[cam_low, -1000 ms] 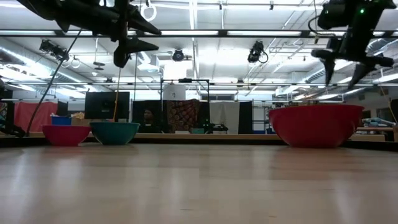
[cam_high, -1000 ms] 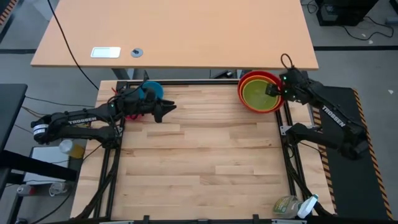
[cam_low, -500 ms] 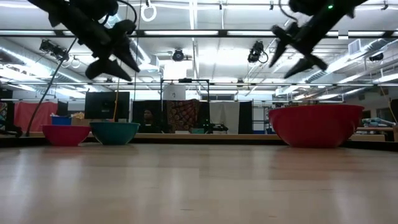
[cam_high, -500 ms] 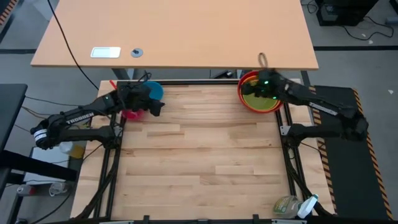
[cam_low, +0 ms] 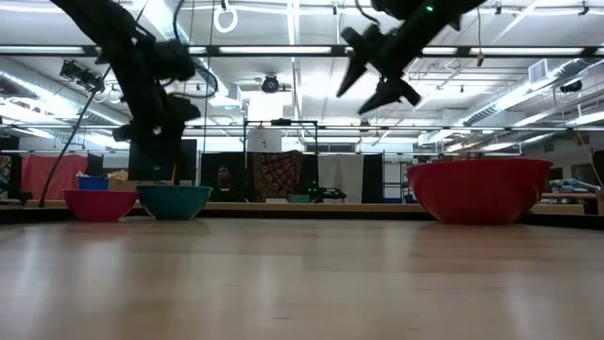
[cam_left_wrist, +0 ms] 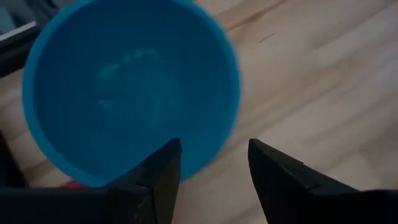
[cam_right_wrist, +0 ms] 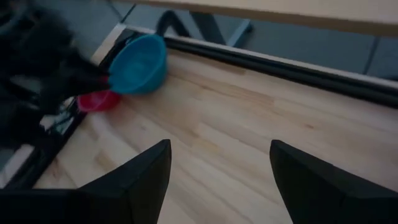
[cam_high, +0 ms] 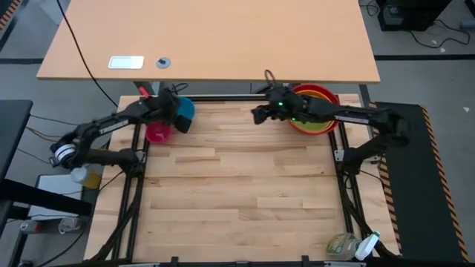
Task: Nest bowls inside each other
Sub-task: Stack the blue bowl on top of the green bowl
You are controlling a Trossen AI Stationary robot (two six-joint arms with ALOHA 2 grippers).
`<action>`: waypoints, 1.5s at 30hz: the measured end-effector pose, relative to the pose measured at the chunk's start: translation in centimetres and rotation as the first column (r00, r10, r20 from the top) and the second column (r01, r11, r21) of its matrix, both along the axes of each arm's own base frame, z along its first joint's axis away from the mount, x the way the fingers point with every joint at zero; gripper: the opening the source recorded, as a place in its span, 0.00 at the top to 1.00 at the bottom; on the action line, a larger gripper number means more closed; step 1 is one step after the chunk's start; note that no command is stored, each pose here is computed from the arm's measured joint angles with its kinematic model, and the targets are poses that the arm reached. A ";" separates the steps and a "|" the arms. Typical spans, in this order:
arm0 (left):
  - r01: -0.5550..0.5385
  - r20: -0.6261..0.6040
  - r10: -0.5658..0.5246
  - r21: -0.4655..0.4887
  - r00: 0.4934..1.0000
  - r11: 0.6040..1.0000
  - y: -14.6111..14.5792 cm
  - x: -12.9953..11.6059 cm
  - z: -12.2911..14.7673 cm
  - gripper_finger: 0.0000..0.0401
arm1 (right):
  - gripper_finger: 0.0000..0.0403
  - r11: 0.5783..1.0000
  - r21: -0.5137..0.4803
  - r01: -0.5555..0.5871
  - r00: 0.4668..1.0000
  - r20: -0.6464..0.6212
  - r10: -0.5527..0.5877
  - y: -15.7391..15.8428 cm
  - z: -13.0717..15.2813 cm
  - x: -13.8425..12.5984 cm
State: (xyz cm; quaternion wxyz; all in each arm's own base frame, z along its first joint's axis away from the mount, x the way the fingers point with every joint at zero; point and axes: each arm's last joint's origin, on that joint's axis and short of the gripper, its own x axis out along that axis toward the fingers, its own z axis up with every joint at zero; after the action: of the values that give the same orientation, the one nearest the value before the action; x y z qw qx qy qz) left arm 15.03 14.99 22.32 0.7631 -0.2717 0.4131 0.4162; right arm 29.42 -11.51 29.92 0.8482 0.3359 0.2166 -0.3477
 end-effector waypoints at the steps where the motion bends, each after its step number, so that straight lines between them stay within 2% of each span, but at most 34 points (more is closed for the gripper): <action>1: 0.001 -0.026 -0.001 0.001 1.000 1.000 0.4 0.0 -0.4 0.53 | 0.31 1.000 -0.011 -0.017 1.000 -0.007 0.017 0.0 0.3 0.7; 7: 0.039 -0.144 -0.030 0.065 0.989 0.997 2.2 0.7 -2.1 0.53 | 0.33 0.996 -0.053 -0.072 0.997 -0.004 0.072 -0.1 1.3 3.9; 13: 0.127 -0.183 -0.128 -0.016 0.975 0.992 2.3 1.9 -4.0 0.53 | 0.34 0.994 -0.064 -0.092 0.996 0.011 0.093 0.3 1.7 4.8; 18: 0.214 -0.107 -0.220 -0.065 0.970 0.975 1.7 3.3 -4.6 0.53 | 0.34 0.993 -0.066 -0.100 0.995 0.014 0.101 0.6 1.7 4.9; 26: 0.358 0.086 -0.359 0.028 0.929 0.933 0.3 6.4 -3.7 0.53 | 0.34 0.995 -0.040 -0.094 0.996 0.007 0.094 0.7 0.9 5.5; 29: 0.408 0.143 -0.416 0.082 0.898 0.909 -0.5 7.6 -3.2 0.53 | 0.34 0.999 -0.023 -0.043 0.999 -0.009 0.043 0.7 0.7 5.3; 32: 0.428 0.159 -0.436 0.083 0.886 0.900 -1.2 7.8 -2.2 0.53 | 0.34 1.000 -0.014 -0.009 0.999 -0.045 0.008 0.6 0.4 5.0; 34: 0.415 0.135 -0.422 0.074 0.897 0.907 -1.1 7.6 -1.2 0.53 | 0.34 1.000 -0.011 -0.020 0.999 -0.051 0.019 0.5 0.3 5.0; 37: 0.361 0.021 -0.363 0.059 0.932 0.931 -0.2 6.6 -0.1 0.53 | 0.34 0.999 -0.017 -0.038 0.998 -0.053 0.037 0.5 0.3 5.0; 41: 0.230 -0.044 -0.228 0.061 0.973 0.971 2.6 4.5 0.8 0.53 | 0.34 0.999 -0.024 -0.046 0.998 -0.044 0.045 0.6 0.4 5.1; 45: 0.086 -0.082 -0.085 0.004 0.993 0.996 4.8 1.5 0.0 0.53 | 0.34 0.998 -0.015 -0.060 0.997 -0.041 0.059 0.7 0.4 5.1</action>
State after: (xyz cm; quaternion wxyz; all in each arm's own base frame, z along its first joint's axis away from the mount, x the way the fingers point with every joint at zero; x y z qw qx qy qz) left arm 16.52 19.83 22.32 0.7637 -0.2337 0.4536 0.3955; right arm 34.56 -10.79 30.35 0.8564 0.3150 0.2408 -0.3307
